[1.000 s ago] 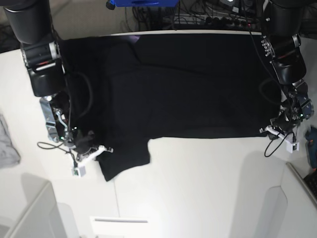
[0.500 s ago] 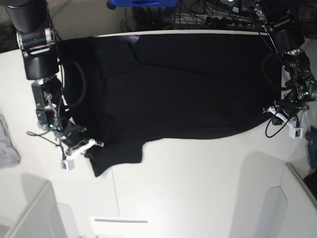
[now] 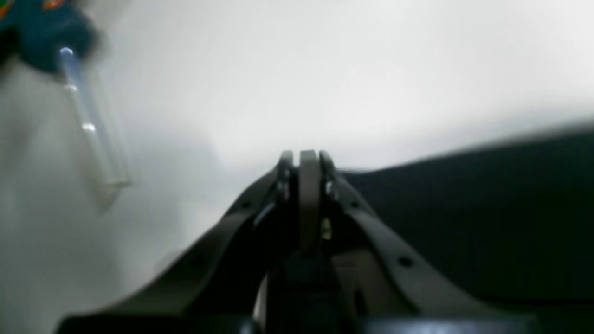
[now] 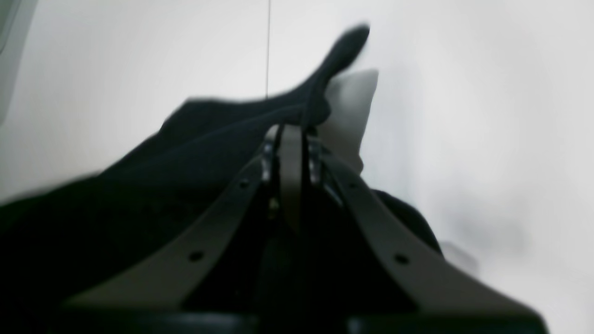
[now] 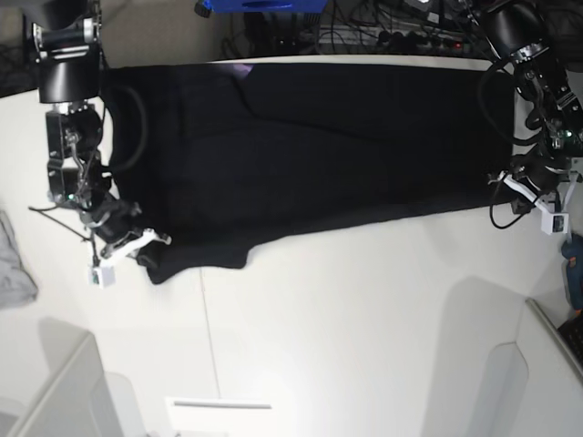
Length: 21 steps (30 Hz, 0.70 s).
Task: Fold the T-shirt properly
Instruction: 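Lift the hem and fold it over toward the collar edge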
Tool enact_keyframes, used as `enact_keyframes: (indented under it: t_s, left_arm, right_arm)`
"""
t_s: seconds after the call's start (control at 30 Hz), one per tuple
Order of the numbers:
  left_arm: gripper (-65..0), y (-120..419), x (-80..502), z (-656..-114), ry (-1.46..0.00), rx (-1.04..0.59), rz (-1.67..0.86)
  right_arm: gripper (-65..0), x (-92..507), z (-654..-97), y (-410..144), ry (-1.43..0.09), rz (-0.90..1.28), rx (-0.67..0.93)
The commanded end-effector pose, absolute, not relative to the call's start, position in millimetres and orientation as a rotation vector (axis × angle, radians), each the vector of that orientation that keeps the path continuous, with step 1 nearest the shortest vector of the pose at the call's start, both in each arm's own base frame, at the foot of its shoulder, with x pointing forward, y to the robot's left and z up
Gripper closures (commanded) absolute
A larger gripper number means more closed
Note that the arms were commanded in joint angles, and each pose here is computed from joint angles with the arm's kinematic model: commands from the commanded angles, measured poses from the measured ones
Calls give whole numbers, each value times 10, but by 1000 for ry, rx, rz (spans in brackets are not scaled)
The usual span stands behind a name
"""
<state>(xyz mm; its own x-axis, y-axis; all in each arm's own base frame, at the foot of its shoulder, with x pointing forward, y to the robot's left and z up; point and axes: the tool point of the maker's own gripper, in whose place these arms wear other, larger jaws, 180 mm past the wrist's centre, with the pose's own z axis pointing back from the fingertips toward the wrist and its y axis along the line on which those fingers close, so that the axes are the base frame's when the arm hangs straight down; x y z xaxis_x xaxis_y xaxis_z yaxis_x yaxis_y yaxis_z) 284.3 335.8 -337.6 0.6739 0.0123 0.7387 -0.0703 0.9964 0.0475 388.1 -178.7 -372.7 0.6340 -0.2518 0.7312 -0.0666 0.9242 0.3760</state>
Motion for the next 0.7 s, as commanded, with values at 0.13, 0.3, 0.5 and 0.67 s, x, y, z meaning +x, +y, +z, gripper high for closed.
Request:
enact_keyframes:
  t_s: [0.13, 0.3, 0.5, 0.67]
  left_arm:
    - [0, 3356, 2812, -3205, -841, 101, -14]
    - [0, 3425, 2639, -3207, -815, 132, -9]
    - [0, 3390, 2454, -3248, -779, 150, -41]
    - [0, 3246, 2368, -3281, -795, 50, -29]
  right_arm:
    - [0, 3843, -3500, -1860, -962, -109, 392]
    - [0, 3685, -3536, -1924, -956, -120, 380]
    - [0, 3471, -3508, -2031, -927, -140, 366]
    - [0, 3276, -3518, -1971, -907, -118, 367]
